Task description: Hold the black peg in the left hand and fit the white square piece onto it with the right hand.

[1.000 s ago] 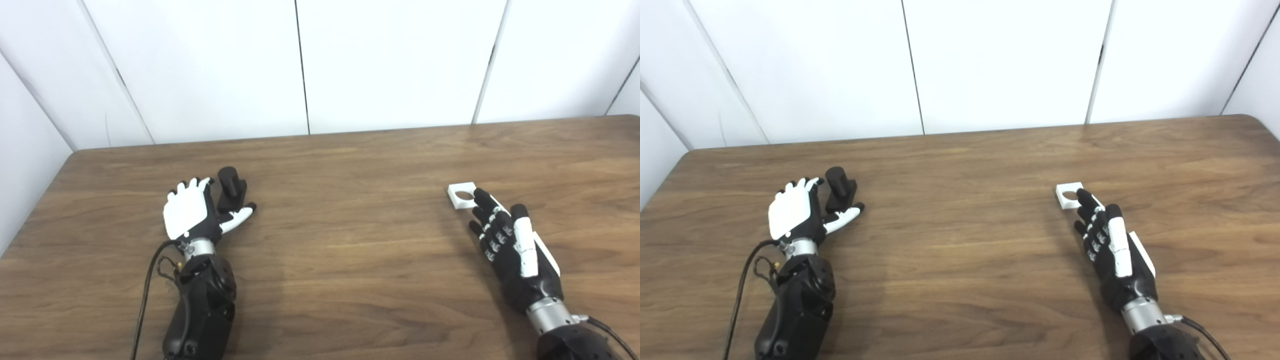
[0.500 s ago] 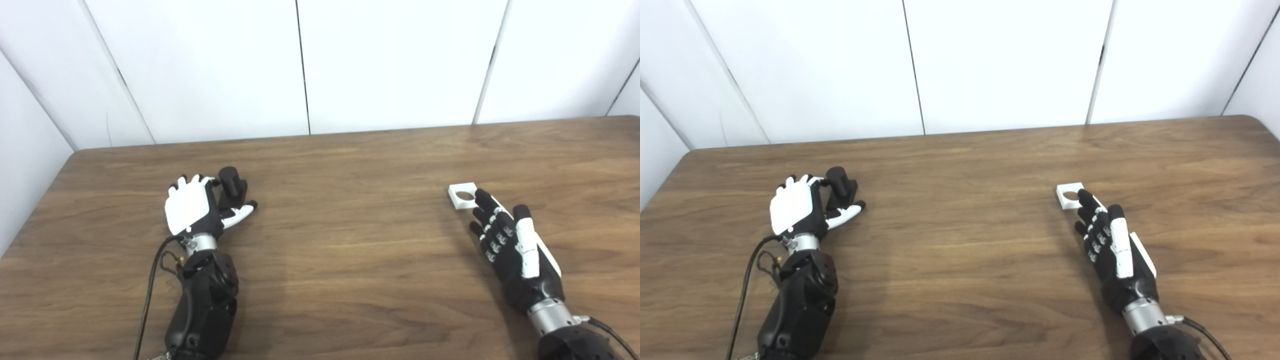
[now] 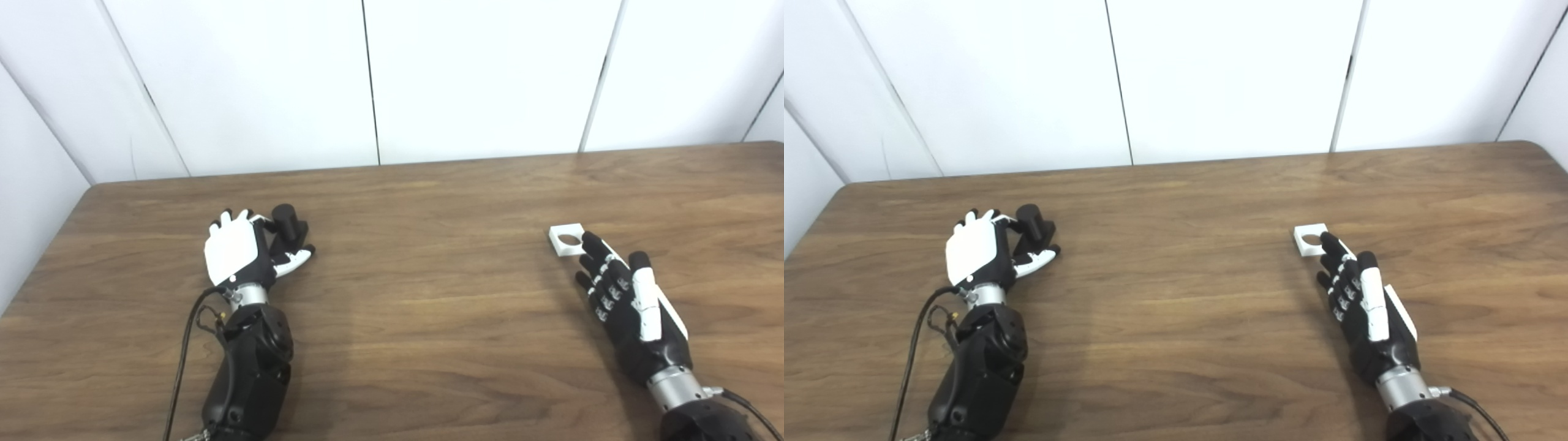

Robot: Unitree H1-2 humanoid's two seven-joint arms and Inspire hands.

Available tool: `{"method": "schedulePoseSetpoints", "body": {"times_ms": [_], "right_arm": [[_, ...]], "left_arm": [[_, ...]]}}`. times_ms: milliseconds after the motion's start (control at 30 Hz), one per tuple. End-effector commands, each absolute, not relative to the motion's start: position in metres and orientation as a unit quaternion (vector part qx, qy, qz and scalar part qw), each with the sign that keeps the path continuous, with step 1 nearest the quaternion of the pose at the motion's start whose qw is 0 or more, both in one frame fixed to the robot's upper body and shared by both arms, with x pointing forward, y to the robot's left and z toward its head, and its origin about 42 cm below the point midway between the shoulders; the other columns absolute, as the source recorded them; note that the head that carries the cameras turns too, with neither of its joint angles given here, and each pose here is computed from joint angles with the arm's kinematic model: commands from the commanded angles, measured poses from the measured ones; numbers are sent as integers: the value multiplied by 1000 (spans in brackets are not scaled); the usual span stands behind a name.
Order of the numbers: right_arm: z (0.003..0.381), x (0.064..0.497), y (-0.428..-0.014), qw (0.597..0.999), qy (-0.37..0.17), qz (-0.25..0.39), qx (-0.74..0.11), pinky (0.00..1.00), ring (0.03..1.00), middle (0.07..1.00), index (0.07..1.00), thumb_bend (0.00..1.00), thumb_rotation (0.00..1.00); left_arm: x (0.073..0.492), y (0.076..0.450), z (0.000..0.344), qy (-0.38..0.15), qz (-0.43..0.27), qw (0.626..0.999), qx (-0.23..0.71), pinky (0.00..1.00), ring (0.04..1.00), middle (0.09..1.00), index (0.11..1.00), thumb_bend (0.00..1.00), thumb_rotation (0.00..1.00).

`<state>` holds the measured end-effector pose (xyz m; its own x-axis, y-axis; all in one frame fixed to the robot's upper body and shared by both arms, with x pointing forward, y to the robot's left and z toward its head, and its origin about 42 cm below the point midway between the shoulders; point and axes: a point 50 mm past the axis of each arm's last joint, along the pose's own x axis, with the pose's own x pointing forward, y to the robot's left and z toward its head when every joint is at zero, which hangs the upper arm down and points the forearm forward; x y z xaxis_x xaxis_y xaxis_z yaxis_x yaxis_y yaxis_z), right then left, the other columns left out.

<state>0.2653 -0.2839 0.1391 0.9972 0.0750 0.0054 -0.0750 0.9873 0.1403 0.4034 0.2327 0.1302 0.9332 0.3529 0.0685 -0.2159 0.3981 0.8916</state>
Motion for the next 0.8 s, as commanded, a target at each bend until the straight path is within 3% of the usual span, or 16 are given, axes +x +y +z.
{"method": "schedulePoseSetpoints", "body": {"times_ms": [0, 200, 367, 500, 767], "right_arm": [[148, 266, -285, 996, -26, 45, 70, 1000, 1000, 986, 930, 668, 982], [149, 266, -286, 996, -26, 48, 70, 1000, 1000, 991, 938, 660, 996], [150, 266, -287, 996, -27, 47, 69, 1000, 1000, 992, 936, 661, 993], [150, 267, -288, 995, -30, 51, 74, 1000, 1000, 992, 939, 645, 993], [153, 267, -288, 996, -26, 52, 64, 1000, 1000, 994, 940, 659, 999]], "left_arm": [[411, 242, 144, 46, 190, 826, 528, 1000, 1000, 903, 591, 637, 231], [410, 243, 144, 41, 191, 828, 526, 1000, 993, 900, 592, 561, 243], [408, 242, 145, 38, 187, 832, 521, 1000, 997, 900, 577, 533, 175], [406, 240, 145, 35, 179, 842, 509, 1000, 1000, 901, 501, 505, 77], [399, 233, 147, 22, 154, 846, 510, 1000, 998, 894, 492, 502, 65]]}}
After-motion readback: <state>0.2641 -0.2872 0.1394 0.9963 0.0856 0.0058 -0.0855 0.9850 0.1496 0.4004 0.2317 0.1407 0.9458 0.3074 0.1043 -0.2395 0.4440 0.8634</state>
